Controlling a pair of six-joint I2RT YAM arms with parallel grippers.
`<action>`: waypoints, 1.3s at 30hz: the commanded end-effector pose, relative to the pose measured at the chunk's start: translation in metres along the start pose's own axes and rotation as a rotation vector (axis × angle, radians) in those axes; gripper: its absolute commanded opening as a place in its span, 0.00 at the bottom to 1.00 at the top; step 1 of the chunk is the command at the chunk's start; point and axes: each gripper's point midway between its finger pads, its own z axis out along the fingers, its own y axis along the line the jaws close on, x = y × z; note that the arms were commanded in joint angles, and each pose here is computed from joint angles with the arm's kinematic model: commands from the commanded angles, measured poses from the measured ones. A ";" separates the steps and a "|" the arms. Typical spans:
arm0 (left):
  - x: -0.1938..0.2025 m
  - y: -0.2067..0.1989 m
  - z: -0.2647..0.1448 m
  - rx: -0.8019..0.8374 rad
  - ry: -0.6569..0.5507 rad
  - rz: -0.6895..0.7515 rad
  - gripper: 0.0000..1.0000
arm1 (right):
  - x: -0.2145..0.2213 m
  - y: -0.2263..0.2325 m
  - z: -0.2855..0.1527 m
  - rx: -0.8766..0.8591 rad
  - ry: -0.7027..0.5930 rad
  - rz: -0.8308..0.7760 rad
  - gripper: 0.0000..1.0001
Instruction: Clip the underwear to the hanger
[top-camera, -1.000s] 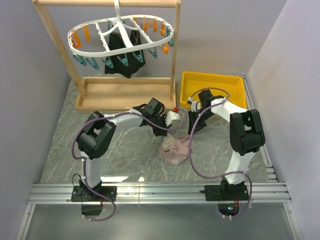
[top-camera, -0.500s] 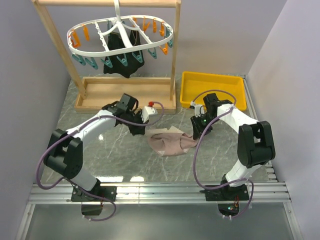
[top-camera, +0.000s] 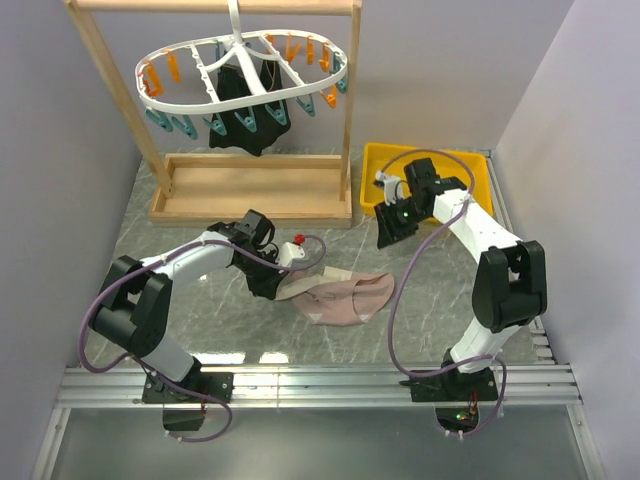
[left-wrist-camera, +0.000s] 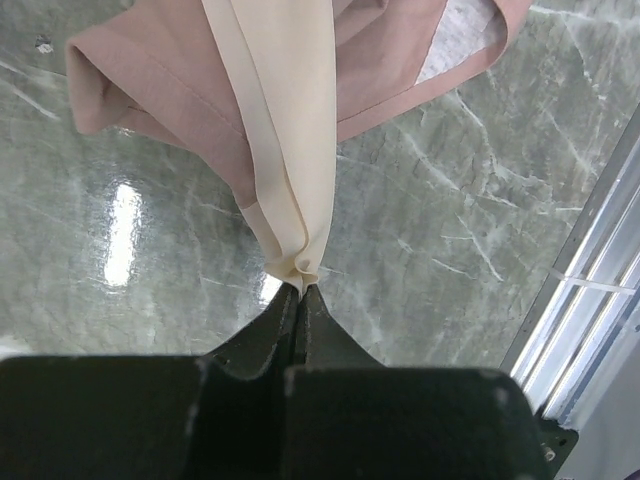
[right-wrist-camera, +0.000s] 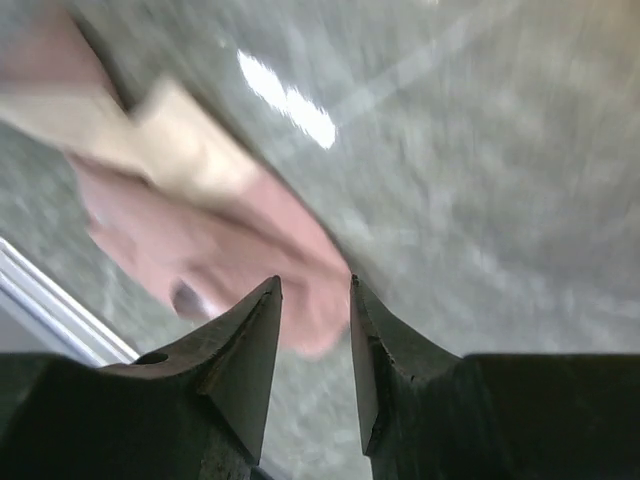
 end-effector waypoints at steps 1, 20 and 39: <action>-0.005 0.002 -0.004 -0.020 -0.023 0.056 0.00 | -0.059 0.031 0.005 -0.039 -0.144 -0.053 0.41; -0.008 0.000 -0.004 -0.004 -0.037 0.073 0.00 | -0.039 0.088 0.122 -0.125 0.058 -0.220 0.52; -0.022 0.018 -0.020 -0.010 -0.111 -0.057 0.00 | -0.022 0.108 0.116 -0.262 0.127 -0.202 0.00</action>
